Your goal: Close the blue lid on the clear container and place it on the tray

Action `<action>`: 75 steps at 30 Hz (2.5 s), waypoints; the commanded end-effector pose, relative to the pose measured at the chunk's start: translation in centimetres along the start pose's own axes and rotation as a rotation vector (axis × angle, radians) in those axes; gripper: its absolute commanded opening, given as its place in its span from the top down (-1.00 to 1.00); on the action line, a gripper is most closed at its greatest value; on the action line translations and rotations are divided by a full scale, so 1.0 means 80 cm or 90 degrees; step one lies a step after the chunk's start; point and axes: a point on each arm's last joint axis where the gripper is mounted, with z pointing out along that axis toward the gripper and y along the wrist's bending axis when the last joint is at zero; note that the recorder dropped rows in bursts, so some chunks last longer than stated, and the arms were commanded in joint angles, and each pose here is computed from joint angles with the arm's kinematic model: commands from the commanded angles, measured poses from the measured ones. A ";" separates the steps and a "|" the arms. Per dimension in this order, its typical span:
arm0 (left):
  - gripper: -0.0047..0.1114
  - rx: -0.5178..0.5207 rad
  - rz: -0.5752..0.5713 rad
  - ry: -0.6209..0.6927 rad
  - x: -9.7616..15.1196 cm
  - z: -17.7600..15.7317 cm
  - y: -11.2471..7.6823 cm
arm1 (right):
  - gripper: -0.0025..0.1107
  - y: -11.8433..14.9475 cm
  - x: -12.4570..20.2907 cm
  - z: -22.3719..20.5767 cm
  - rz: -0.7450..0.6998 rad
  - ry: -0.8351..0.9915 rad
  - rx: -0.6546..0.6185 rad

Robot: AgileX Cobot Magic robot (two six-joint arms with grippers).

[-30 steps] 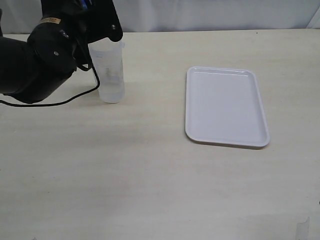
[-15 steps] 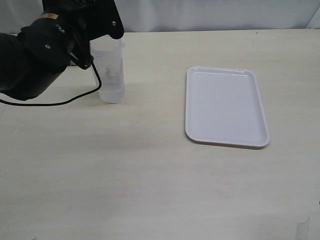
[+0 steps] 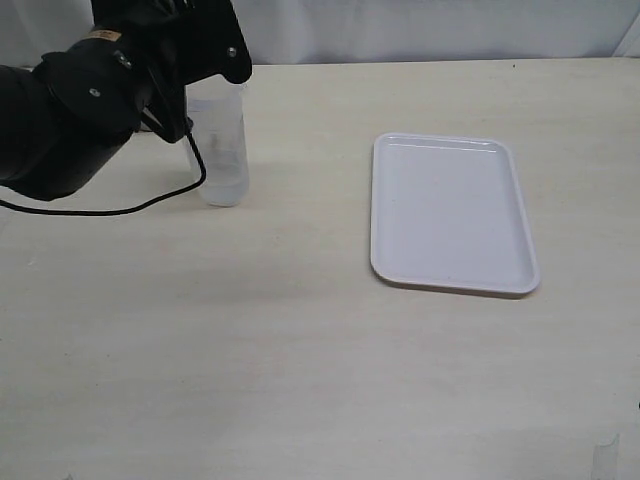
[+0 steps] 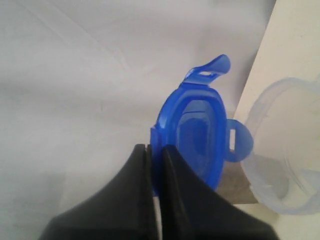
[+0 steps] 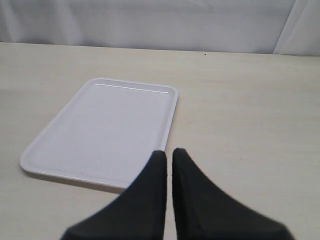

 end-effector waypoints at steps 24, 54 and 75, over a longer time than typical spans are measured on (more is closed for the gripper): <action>0.92 0.019 -0.022 -0.002 -0.002 -0.003 -0.003 | 0.88 0.000 -0.001 0.000 0.002 -0.008 -0.001; 0.92 -0.018 -0.018 -0.004 -0.013 -0.013 0.002 | 0.88 0.000 -0.001 0.000 0.002 -0.008 -0.001; 0.92 -0.040 -0.026 -0.006 -0.012 -0.019 0.014 | 0.88 0.000 -0.001 0.000 0.002 -0.008 -0.001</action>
